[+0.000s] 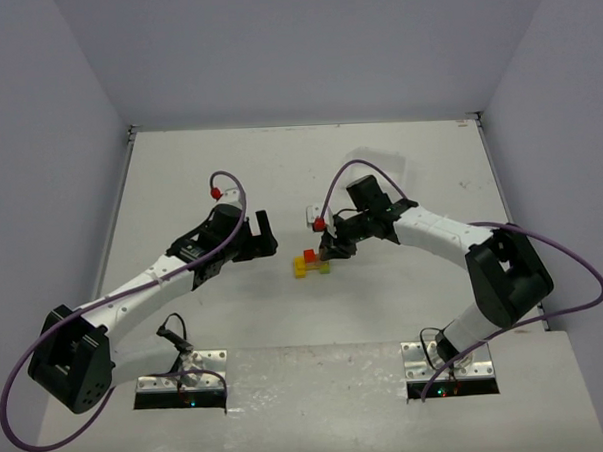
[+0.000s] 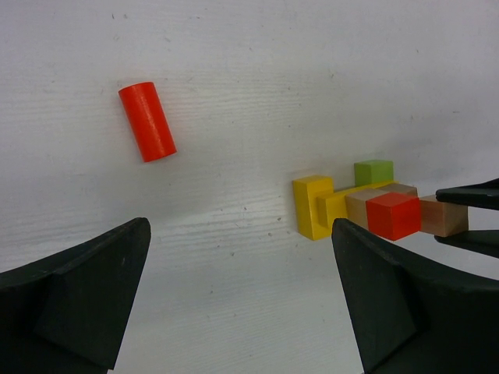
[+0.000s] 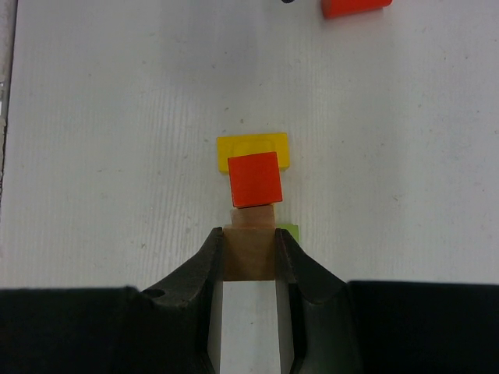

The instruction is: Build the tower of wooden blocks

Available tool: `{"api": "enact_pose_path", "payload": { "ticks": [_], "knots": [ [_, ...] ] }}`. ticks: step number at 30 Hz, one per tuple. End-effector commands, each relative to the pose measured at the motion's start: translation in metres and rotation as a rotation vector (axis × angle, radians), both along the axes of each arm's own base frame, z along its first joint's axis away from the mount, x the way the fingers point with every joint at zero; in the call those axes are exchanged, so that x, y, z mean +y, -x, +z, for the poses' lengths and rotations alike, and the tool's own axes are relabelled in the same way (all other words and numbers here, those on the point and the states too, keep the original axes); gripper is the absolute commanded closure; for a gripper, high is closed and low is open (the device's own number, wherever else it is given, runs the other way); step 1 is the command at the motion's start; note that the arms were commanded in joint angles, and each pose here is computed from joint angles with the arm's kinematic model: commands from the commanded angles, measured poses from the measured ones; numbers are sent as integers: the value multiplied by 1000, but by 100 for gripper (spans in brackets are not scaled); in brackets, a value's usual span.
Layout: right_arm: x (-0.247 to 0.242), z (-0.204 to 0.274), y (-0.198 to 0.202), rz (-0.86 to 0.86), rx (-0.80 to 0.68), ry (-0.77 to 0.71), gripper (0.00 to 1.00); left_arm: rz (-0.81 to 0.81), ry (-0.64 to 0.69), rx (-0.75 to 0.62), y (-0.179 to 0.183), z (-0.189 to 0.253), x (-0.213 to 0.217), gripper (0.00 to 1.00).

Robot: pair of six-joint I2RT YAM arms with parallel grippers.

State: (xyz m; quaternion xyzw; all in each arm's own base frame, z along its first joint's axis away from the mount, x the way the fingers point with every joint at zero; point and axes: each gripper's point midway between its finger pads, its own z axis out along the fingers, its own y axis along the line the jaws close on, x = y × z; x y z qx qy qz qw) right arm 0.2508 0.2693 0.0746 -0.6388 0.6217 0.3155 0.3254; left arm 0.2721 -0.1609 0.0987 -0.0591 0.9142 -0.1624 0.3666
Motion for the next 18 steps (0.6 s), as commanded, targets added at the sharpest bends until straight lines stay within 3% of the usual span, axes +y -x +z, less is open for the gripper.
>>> {"api": "enact_pose_path", "payload": {
  "ticks": [1, 18],
  "knots": [
    [14, 19, -15, 11, -62, -58, 83, -21, 39, -59, -13, 20, -8, 0],
    [21, 18, -16, 23, -52, -57, 81, -38, 41, -52, -13, 19, -11, 0]
  ]
}}
